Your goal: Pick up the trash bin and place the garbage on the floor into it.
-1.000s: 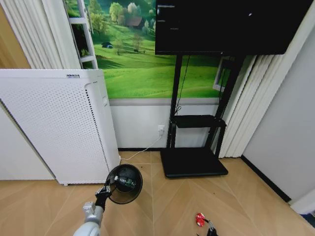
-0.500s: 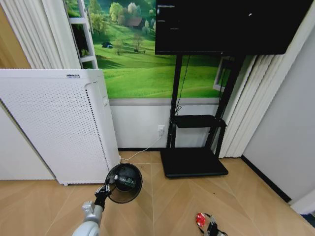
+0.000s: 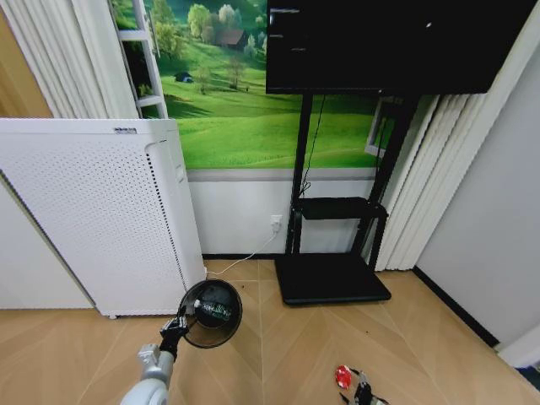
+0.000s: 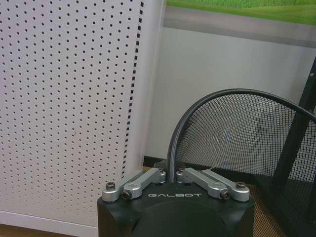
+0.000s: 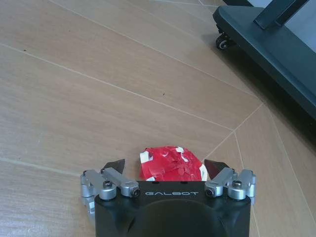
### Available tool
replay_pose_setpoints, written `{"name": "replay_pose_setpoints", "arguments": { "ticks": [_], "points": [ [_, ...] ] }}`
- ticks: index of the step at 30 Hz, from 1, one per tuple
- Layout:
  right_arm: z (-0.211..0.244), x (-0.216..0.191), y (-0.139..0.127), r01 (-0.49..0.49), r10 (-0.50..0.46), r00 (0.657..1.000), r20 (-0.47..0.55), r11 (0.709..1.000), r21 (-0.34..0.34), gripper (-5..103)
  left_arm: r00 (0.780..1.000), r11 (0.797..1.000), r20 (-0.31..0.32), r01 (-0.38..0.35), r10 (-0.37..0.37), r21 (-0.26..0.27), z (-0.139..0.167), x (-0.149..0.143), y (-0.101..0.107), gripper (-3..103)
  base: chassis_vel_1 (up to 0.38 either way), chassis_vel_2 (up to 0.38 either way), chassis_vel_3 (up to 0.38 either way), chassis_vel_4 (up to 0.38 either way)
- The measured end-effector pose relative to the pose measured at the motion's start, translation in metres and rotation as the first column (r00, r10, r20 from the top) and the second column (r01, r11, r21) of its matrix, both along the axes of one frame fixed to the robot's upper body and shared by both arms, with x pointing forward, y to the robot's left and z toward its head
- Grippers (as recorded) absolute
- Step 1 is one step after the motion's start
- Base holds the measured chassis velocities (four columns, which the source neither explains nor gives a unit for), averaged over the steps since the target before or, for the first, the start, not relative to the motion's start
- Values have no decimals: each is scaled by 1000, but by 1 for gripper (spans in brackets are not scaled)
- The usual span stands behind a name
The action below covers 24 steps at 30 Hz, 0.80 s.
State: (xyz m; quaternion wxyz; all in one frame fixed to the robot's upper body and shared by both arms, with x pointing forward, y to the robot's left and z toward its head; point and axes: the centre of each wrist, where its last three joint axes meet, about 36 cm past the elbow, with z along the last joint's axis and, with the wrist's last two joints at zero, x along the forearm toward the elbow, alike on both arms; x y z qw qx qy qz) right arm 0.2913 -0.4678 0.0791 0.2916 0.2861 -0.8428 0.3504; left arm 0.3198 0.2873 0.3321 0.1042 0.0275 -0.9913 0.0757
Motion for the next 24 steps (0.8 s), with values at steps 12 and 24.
{"name": "replay_pose_setpoints", "arguments": {
  "ticks": [12,24],
  "points": [
    [-4,8,8,9,-9,1000,-17,1000,6,47,1000,1000,5,6,-6,-24,10,0,0,3,0,0,0,0],
    [1,10,-3,-4,4,1000,-22,1000,-1,22,1000,999,1,10,-10,-33,11,1,-3,3,0,0,0,0]
  ]
}}
